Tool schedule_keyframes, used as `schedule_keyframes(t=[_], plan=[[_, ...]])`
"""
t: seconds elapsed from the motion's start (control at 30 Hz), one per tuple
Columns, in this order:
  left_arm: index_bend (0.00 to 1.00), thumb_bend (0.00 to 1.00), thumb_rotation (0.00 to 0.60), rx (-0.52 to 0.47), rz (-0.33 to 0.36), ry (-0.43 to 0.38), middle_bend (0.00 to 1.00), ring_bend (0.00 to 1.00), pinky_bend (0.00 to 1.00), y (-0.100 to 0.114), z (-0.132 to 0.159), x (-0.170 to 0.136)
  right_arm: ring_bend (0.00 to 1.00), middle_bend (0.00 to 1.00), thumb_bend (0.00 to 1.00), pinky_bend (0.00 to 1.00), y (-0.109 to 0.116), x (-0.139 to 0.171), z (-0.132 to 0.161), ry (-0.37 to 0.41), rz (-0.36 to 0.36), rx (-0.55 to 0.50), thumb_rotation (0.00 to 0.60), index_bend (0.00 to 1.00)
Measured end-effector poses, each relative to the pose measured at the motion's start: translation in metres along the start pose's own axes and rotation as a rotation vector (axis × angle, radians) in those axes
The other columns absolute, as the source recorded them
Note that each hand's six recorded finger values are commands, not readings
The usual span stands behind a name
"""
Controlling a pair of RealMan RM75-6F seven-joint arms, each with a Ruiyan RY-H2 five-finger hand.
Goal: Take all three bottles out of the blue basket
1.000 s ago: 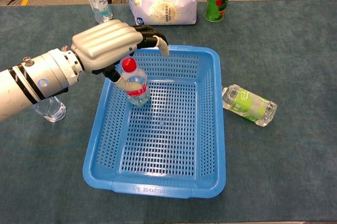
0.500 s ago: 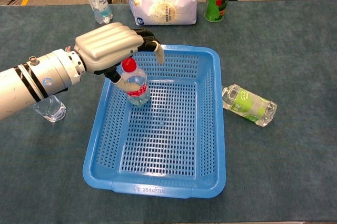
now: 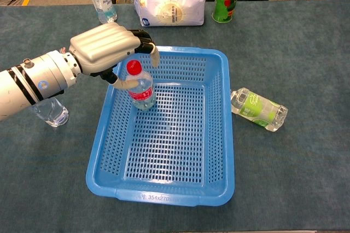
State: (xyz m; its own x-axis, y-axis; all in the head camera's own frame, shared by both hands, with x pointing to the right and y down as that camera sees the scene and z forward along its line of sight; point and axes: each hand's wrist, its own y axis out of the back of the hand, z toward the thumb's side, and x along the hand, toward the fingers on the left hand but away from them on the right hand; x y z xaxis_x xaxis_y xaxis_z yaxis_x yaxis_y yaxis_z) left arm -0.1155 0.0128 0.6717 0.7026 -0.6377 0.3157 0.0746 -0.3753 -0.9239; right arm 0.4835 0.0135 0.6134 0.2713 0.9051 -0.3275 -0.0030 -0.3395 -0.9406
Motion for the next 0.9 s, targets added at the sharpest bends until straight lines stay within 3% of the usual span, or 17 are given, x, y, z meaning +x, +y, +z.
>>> schedule_keyframes(t=[0.9], plan=[[0.38, 0.28, 0.600, 0.046, -0.023, 0.043, 0.34, 0.21, 0.45, 0.002, -0.017, -0.020, 0.31, 0.32, 0.00, 0.58, -0.009, -0.003, 0.003, 0.010, 0.015, -0.017, 0.600, 0.25]])
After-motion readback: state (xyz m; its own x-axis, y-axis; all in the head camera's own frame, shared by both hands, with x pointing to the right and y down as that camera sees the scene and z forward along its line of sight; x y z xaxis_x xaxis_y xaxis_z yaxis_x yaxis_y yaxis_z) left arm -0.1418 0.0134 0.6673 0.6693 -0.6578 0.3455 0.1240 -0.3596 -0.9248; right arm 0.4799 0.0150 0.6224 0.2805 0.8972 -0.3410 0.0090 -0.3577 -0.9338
